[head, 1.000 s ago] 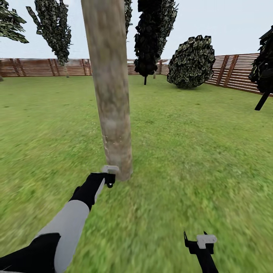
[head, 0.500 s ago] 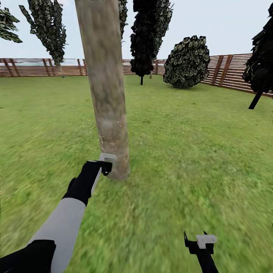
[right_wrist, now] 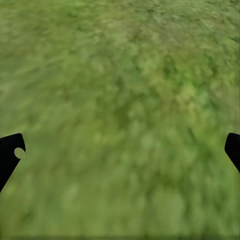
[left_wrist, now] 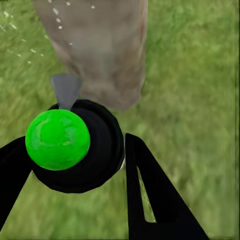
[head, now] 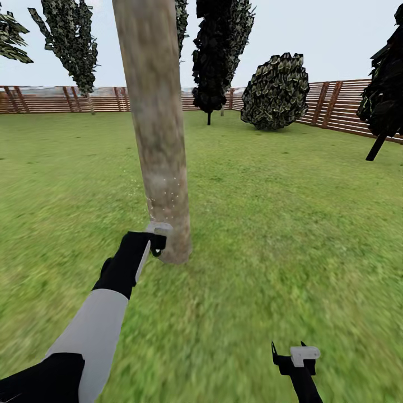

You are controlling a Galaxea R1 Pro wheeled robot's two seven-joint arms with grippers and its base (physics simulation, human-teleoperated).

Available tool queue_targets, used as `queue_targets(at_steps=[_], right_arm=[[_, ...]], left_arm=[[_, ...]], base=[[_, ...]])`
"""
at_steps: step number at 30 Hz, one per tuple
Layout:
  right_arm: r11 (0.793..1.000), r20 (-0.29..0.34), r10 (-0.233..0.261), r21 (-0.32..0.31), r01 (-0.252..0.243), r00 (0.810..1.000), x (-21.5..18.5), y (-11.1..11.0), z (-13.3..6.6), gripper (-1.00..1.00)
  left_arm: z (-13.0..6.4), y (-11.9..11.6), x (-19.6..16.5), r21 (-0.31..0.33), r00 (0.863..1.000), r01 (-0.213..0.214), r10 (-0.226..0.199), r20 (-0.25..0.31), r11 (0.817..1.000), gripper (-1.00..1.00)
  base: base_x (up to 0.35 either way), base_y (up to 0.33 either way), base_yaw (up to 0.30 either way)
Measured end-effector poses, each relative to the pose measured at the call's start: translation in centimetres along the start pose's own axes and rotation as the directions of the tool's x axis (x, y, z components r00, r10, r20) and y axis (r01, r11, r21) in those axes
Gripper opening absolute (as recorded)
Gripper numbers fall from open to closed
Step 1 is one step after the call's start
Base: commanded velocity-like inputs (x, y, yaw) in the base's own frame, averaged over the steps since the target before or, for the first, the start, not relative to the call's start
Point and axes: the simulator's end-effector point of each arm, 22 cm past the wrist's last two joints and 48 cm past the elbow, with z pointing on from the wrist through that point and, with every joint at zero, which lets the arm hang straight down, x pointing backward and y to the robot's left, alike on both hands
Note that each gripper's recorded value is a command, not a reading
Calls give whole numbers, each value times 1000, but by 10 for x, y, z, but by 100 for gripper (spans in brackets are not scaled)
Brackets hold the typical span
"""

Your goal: In the garden, pick up the pesticide atomizer on the floor and spray pesticide onto both trees until each tree trunk is fully covered.

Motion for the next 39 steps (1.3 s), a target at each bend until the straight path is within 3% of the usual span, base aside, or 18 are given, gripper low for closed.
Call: queue_targets(at_steps=[2, 4, 9, 11, 14, 15, 18, 20, 22, 24, 26, 29, 32, 34, 39], right_arm=[[1000, 0, 0, 0, 0, 1000, 0, 0, 0, 100], [1000, 0, -1, -1, 1, 1000, 0, 0, 0, 100], [1000, 0, 0, -1, 0, 1000, 0, 1, 0, 100], [1000, 0, 0, -1, 0, 1000, 0, 0, 0, 100], [1000, 0, 0, 0, 0, 1000, 0, 0, 0, 100], [1000, 0, 0, 0, 0, 1000, 0, 0, 0, 100], [1000, 0, 0, 0, 0, 1000, 0, 0, 0, 100], [1000, 0, 0, 0, 0, 1000, 0, 0, 0, 100], [1000, 0, 0, -1, 0, 1000, 0, 0, 0, 100], [1000, 0, 0, -1, 0, 1000, 0, 1, 0, 100], [1000, 0, 0, -1, 0, 1000, 0, 1, 0, 100], [1000, 0, 0, -1, 0, 1000, 0, 1, 0, 100], [1000, 0, 0, 0, 0, 1000, 0, 0, 0, 100], [1000, 0, 0, 0, 0, 1000, 0, 0, 0, 100], [1000, 0, 0, 0, 0, 1000, 0, 0, 0, 100]], left_arm=[[-7, -6, -9, 0, 1000, -19, 19, 11, 1000, -100], [-20, 3, -17, -22, 1000, -22, 22, 1, 1000, -100], [-31, 59, -19, -109, 1000, -24, 23, -9, 994, -100], [-31, 59, -19, -104, 1000, -20, 19, -9, 994, -100], [-31, 33, -20, -61, 1000, -22, 22, -4, 998, -100], [-31, 15, -23, -35, 999, -32, 32, 1, 999, -100], [-35, -23, -30, 3, 995, -95, 94, 17, 996, -100], [-36, -25, -33, -4, 993, -113, 113, 23, 994, -100], [-41, -17, -42, -19, 993, -104, 105, 45, 994, -100], [-45, -1, -47, -35, 996, -67, 69, 58, 997, -100], [-44, 35, -45, -75, 999, -6, 10, 53, 997, -100], [-43, 61, -42, -101, 999, 18, -13, 47, 995, -100], [-43, 51, -42, -82, 999, 22, -18, 42, 996, -100], [-47, 27, -51, -44, 999, 22, -21, 32, 999, -100], [-55, 14, -73, -8, 998, 18, -17, 57, 1000, -100]], base=[[0, 0, 0], [0, 0, 0], [0, 0, 0], [0, 0, 0], [0, 0, 0], [-49, 0, 0], [-226, 0, 0], [-147, 0, 0], [-55, 0, 0], [-18, 0, 0], [-5, 0, 0], [-1, 0, 0], [0, 0, 0], [0, 0, 0], [0, 0, 0]])
